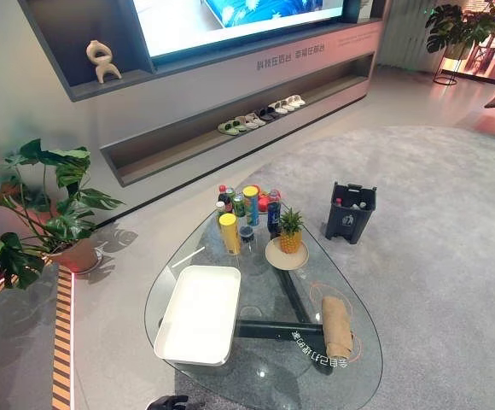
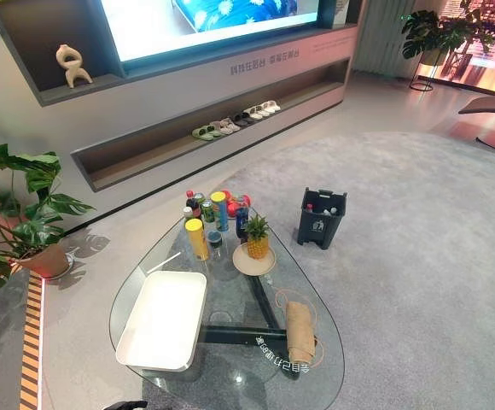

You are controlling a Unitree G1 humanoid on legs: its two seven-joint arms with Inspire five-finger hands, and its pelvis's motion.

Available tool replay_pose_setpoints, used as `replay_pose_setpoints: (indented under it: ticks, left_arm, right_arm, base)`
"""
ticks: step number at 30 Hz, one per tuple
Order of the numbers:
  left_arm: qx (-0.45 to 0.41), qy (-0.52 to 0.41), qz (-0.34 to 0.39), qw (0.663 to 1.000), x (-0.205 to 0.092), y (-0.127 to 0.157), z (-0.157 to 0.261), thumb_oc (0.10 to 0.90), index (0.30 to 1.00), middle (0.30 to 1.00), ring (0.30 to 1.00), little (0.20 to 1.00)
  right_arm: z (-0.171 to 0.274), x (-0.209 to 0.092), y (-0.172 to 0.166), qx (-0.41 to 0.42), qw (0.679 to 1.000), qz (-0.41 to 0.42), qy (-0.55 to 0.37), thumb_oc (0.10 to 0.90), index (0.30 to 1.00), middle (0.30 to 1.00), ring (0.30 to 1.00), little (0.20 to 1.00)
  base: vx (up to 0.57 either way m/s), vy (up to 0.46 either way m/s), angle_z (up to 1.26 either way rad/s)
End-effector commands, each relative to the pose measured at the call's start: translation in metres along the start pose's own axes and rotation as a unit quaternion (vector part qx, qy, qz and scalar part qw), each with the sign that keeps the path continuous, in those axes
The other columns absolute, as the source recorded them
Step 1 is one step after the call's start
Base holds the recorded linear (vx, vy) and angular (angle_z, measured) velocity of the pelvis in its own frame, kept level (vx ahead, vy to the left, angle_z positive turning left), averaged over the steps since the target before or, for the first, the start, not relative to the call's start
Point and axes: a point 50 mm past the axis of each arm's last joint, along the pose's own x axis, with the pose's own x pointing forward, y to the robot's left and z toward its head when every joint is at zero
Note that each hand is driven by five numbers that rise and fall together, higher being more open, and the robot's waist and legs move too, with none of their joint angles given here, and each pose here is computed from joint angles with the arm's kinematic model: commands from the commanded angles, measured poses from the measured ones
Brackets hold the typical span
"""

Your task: Wipe the table with a cloth and put it in the basket.

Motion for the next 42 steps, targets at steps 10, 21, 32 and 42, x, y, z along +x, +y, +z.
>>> replay_pose_setpoints:
  ticks: [10, 21, 32, 42]
  left_arm:
    - [0.029, -0.034, -0.011, 0.999, 0.0041, -0.0076, 0.0334, 0.8, 0.9, 0.9, 0.9, 0.9]
    - [0.03, -0.032, -0.014, 0.999, 0.0042, -0.0094, 0.0322, 0.8, 0.9, 0.9, 0.9, 0.9]
    - [0.03, -0.031, -0.016, 0.999, 0.0043, -0.0109, 0.0321, 0.8, 0.9, 0.9, 0.9, 0.9]
    - [0.017, -0.033, -0.009, 0.999, 0.0043, -0.0095, 0.0328, 0.8, 0.9, 0.9, 0.9, 0.9]
  right_arm:
    - [0.029, -0.0026, -0.0074, -0.018, 1.0, -0.008, -0.025, 0.8, 0.9, 0.9, 0.9, 0.9]
    - [0.0275, -0.0024, -0.0059, -0.018, 1.0, -0.008, -0.022, 0.8, 0.9, 0.9, 0.9, 0.9]
    - [0.0265, -0.0021, -0.0041, -0.017, 1.0, -0.009, -0.021, 0.8, 0.9, 0.9, 0.9, 0.9]
    - [0.0257, -0.0022, -0.0067, -0.014, 1.0, -0.012, -0.019, 0.8, 0.9, 0.9, 0.9, 0.9]
  base:
    - [0.0, 0.0, 0.0]
    - [0.0, 0.0, 0.0]
    - [0.0, 0.0, 0.0]
    - [0.0, 0.0, 0.0]
